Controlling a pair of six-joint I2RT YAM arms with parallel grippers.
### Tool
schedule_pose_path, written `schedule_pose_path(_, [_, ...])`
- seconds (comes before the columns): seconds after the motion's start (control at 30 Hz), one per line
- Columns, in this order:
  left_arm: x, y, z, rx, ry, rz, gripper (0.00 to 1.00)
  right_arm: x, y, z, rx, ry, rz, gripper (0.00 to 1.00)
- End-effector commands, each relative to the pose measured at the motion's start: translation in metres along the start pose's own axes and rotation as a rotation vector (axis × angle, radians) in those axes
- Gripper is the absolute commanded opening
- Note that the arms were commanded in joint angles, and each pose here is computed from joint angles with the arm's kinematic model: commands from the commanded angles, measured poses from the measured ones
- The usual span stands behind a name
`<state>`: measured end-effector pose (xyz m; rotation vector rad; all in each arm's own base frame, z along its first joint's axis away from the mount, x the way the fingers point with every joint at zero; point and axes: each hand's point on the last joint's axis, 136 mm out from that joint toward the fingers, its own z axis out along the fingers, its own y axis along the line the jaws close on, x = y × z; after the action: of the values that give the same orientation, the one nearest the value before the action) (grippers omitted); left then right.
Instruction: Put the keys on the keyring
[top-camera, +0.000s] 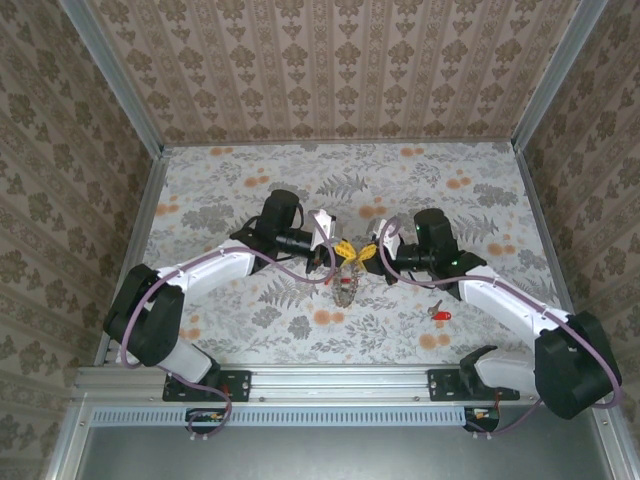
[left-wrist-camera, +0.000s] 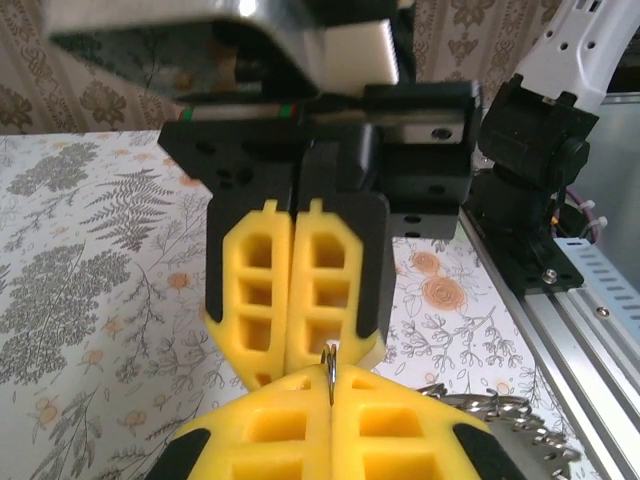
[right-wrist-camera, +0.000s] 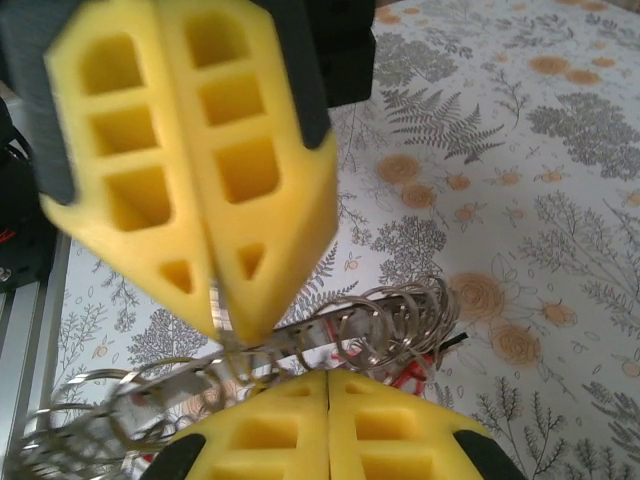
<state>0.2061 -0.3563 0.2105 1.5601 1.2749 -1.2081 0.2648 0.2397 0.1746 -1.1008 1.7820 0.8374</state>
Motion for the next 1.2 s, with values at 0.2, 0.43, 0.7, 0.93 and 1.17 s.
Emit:
schedule_pose_path(0.2, [-0.021, -0.005, -0.003, 0.025, -0.055, 0.058, 0.0, 0.002, -0.007, -0.015, 0.1, 0.033, -0.007, 0.16])
schedule_pose_path(0.43, [-0.019, -0.005, -0.003, 0.028, -0.042, 0.059, 0.0, 0.002, 0.009, -0.036, 0.105, 0.032, -0.051, 0.29])
schedule_pose_path(0.7, [-0.024, -0.009, -0.002, 0.07, -0.061, 0.05, 0.0, 0.0, 0.019, -0.024, -0.001, -0.006, -0.021, 0.32])
schedule_pose_path(0.93, [-0.026, -0.011, -0.002, 0.09, -0.073, 0.043, 0.0, -0.005, 0.018, -0.008, -0.066, -0.033, -0.002, 0.25])
schedule_pose_path(1.17, [-0.028, -0.012, -0.001, 0.116, -0.088, 0.024, 0.0, -0.006, 0.012, 0.004, -0.064, -0.043, 0.004, 0.09])
